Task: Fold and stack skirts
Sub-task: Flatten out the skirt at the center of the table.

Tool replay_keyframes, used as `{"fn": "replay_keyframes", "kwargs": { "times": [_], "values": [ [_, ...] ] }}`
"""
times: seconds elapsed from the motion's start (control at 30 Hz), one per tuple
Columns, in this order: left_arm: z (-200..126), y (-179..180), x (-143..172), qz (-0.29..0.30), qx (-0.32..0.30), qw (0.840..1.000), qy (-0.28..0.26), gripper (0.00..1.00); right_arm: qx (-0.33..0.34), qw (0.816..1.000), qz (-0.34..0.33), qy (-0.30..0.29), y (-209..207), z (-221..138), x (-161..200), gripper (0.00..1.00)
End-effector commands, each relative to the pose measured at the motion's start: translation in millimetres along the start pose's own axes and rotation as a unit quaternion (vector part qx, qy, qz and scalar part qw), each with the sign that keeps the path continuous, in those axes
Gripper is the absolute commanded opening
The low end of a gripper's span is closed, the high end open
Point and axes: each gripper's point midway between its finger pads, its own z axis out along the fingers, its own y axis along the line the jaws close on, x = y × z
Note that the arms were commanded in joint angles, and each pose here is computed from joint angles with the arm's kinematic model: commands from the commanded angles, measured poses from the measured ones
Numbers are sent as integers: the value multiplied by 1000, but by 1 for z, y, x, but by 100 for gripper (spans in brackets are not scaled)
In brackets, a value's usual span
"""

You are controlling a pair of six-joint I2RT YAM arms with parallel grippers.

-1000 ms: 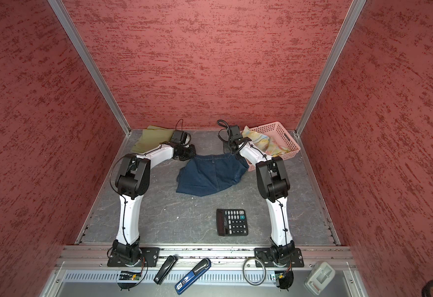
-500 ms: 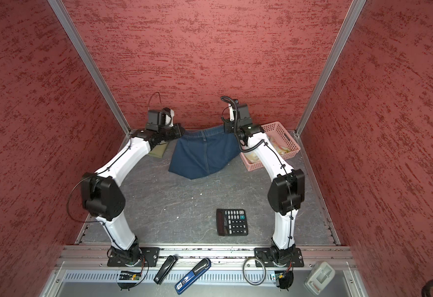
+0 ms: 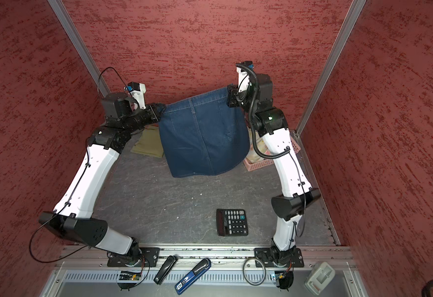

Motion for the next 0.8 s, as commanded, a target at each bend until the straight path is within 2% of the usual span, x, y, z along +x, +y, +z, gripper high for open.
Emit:
{"fn": "replay_keyframes", "kwargs": {
  "times": [0.0, 0.1, 0.2, 0.33, 0.43, 0.5, 0.6, 0.77],
  "values": [
    [20, 35, -3, -10, -28, 999, 16, 0, 17, 1000, 21, -7, -36, 25, 0, 0],
    [38, 44, -13, -6, -25, 1000, 11, 0, 1, 999, 23, -42, -49, 43, -9, 0],
    [43, 40, -25, -1, -18, 1000, 11, 0, -21, 996, 26, -78, -52, 43, -26, 0],
    [26, 17, -47, 9, 0, 1000, -13, 0, -41, 993, 9, -112, -38, 22, -54, 0],
    [13, 5, -37, 7, 10, 1000, -7, 0, -50, 994, 13, -95, -31, 9, -51, 0],
    [2, 3, -18, 9, 8, 1000, -4, 0, -62, 996, 27, -61, -28, 7, -27, 0],
    [-19, 14, 21, 11, 0, 1000, -3, 0, -84, 995, 40, -35, -15, -5, 29, 0],
    [-38, 62, 132, -1, -31, 999, 32, 0, -145, 989, 33, -15, 24, -59, 140, 0]
  ]
}}
